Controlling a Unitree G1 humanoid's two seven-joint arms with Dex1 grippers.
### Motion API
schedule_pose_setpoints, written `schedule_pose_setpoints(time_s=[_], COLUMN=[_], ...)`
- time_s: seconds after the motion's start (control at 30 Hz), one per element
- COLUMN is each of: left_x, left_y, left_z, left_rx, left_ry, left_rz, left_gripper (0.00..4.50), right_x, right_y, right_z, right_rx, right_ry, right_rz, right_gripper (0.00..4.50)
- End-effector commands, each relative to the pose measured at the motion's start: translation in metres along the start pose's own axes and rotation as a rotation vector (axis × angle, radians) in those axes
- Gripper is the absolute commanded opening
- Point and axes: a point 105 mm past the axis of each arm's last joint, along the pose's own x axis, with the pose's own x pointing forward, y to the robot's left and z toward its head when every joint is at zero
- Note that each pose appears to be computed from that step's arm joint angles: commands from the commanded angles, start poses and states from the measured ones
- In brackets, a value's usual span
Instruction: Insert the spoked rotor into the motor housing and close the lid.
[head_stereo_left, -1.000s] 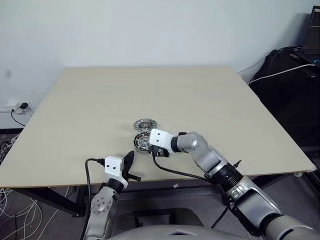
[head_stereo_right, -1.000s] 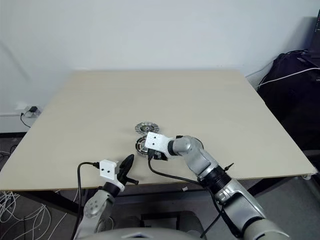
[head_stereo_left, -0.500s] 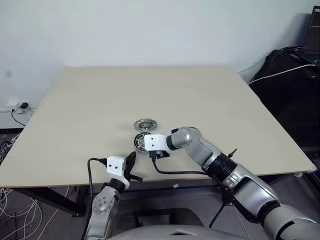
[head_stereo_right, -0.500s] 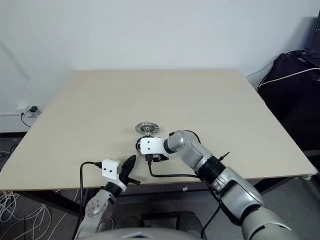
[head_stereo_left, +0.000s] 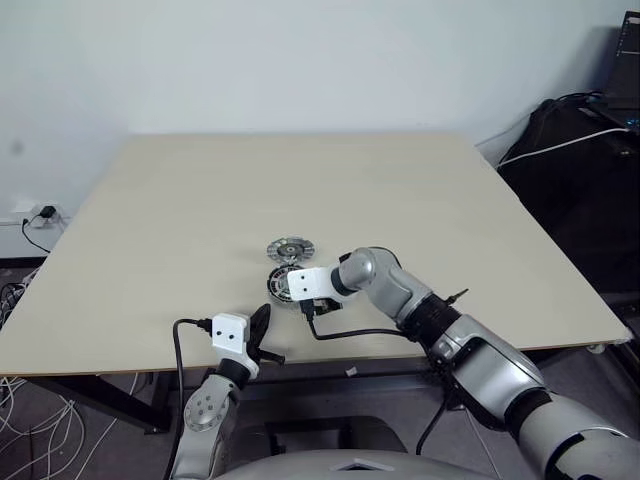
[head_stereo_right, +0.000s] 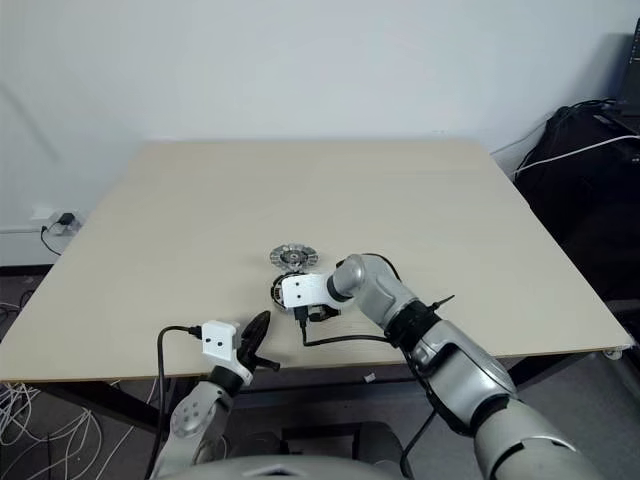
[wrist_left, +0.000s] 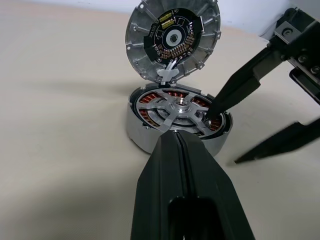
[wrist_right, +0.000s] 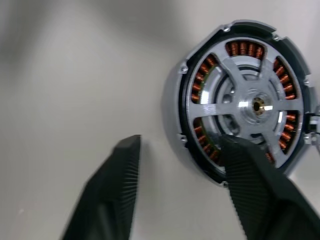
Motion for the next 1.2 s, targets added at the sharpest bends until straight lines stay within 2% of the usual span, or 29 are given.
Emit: schedule_pose_setpoints(time_s=[0.03, 0.13, 0.2, 0.23, 0.57, 0.83, 1.2], left_x=[0.004, 0.003, 0.004, 0.004, 0.006, 0.006, 0.010], left_y=[-0.002, -0.002, -0.002, -0.002, -0.004, -0.002, -0.006], left_z=[0.015, 0.015, 0.015, 0.015, 0.015, 0.011, 0.007], left_rx=[-0.003, -0.011, -0.013, -0.014, -0.022, -0.026, -0.040], left_ry=[-0.063, -0.065, -0.065, -0.065, -0.062, -0.052, -0.040], left_rz=[-0.002, 0.005, 0.006, 0.006, -0.002, -0.008, -0.036], left_gripper=[0.00, 0.00, 0.00, 0.00, 0.00, 0.00, 0.00], right_x=[-0.006, -0.006, -0.006, -0.006, -0.008, -0.037, -0.077], right_y=[-0.011, -0.011, -0.012, -0.012, -0.013, -0.016, 0.004], right_z=[0.005, 0.005, 0.004, 0.004, 0.003, -0.002, -0.012], right_rx=[-0.028, -0.030, -0.031, -0.032, 0.024, 0.128, 0.308], right_ry=[-0.003, -0.004, -0.003, -0.003, -0.028, -0.049, -0.057], right_rz=[-0.025, -0.024, -0.026, -0.027, -0.091, -0.220, -0.256], right_gripper=[1.58, 0.61, 0.18, 0.13, 0.12, 0.12, 0.12])
